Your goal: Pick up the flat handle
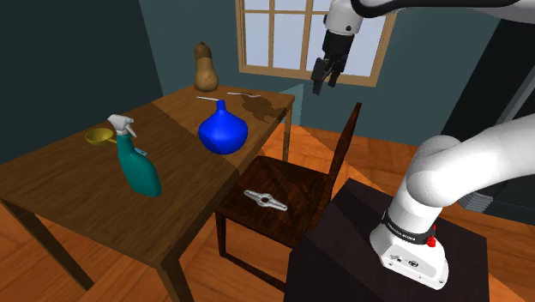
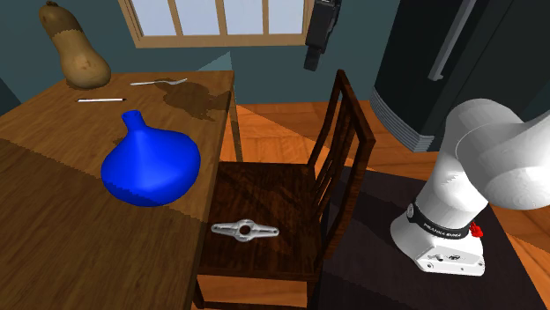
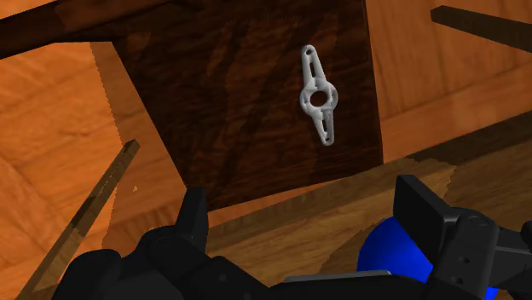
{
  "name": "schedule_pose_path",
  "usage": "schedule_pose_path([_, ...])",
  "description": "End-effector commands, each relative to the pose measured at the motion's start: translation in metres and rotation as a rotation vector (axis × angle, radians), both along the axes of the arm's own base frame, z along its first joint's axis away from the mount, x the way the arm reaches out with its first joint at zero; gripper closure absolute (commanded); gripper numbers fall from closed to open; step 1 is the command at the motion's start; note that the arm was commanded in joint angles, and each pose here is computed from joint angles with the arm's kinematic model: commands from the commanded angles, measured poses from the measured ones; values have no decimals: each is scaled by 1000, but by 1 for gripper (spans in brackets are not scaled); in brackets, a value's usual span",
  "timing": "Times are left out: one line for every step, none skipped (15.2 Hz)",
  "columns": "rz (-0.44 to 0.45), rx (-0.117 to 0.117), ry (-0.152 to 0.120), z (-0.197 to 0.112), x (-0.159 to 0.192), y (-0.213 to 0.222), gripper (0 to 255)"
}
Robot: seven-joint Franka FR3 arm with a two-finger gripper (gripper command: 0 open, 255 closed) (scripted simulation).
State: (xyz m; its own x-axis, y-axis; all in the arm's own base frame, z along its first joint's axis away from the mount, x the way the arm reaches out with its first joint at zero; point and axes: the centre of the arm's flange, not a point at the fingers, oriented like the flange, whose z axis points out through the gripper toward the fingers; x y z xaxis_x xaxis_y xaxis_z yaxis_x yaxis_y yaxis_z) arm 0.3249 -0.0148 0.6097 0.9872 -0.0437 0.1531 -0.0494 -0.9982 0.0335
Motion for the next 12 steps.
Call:
schedule_pose_path([0, 0, 0, 0, 0, 0, 0])
schedule_pose_path([1, 1, 4, -12, 4, 2, 0])
schedule_pose_path([1, 2, 8, -25, 9, 4, 0])
schedule_pose_path([2, 3, 13, -37, 13, 6, 0])
schedule_pose_path([2, 4, 17, -50, 17, 8, 0])
schedule_pose_path([3, 6, 21, -62, 22, 10, 0])
schedule_pose_path([4, 7, 25, -74, 26, 12, 0])
schedule_pose_path([4, 8, 29, -87, 30, 14, 0])
schedule_pose_path([5, 9, 33, -99, 34, 16, 0])
schedule_pose_path([6, 10, 38, -112, 38, 18, 0])
schedule_pose_path([6, 11, 42, -124, 42, 20, 0])
schedule_pose_path([7, 12, 46, -137, 46, 22, 0])
